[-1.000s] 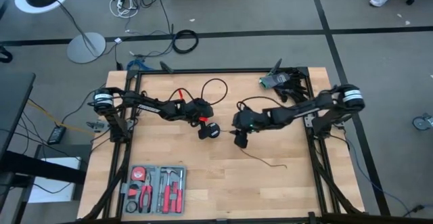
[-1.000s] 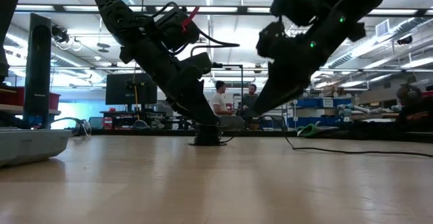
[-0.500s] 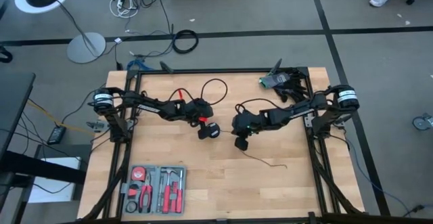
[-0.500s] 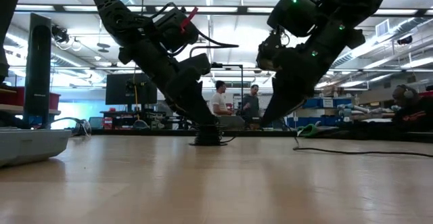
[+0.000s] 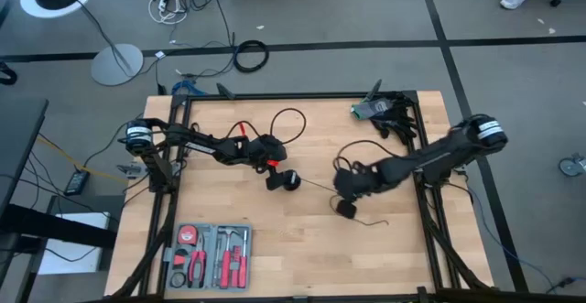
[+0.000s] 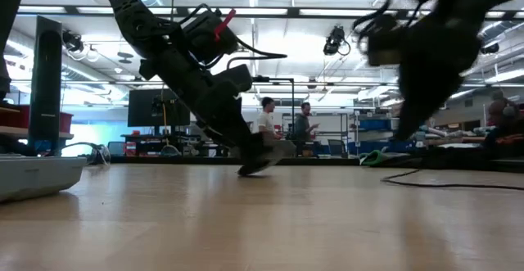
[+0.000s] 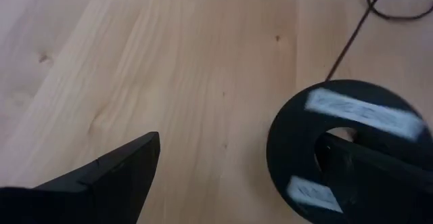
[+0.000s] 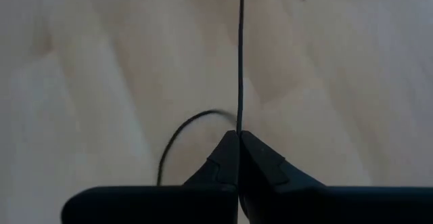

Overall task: Coil cords
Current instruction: Uncoil the black wire from the spool

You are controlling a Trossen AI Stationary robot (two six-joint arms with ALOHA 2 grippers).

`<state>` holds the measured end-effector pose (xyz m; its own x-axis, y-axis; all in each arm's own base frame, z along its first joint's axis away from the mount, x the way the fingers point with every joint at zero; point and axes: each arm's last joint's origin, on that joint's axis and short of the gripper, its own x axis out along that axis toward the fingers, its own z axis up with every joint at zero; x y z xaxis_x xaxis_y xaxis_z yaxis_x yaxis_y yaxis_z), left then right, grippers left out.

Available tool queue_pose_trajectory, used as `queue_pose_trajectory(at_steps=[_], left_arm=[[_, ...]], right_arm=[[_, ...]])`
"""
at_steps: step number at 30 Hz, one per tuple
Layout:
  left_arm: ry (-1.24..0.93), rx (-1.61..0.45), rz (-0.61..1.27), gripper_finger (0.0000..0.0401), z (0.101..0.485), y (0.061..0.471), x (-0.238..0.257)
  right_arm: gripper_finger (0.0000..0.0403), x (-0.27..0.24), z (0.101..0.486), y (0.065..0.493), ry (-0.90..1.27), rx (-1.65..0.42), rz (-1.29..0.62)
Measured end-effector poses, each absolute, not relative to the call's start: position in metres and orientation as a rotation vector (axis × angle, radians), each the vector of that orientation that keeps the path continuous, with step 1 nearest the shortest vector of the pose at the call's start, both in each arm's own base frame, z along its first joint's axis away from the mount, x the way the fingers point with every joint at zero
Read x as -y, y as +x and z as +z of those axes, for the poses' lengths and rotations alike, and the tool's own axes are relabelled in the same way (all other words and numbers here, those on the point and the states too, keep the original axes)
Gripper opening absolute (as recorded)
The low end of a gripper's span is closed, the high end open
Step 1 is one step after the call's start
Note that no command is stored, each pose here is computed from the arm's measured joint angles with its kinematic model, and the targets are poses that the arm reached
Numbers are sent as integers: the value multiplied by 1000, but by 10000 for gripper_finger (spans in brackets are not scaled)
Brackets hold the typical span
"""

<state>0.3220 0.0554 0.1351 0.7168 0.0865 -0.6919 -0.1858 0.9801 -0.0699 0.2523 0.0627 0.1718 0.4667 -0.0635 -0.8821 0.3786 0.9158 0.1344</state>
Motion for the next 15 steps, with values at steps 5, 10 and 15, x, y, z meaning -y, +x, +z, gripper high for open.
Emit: queue_pose_trajectory(at_steps=[5,10,15], left_arm=[[-130,-770,158,395,134,321,-55],[-118,-830,196,395,129,316,-56],[-110,-852,225,395,126,314,-57]], right_arm=[[1,-94,196,212,380,-1050,-344],[1,-115,211,170,506,-1061,-403],[1,-129,210,149,521,-1054,-461]])
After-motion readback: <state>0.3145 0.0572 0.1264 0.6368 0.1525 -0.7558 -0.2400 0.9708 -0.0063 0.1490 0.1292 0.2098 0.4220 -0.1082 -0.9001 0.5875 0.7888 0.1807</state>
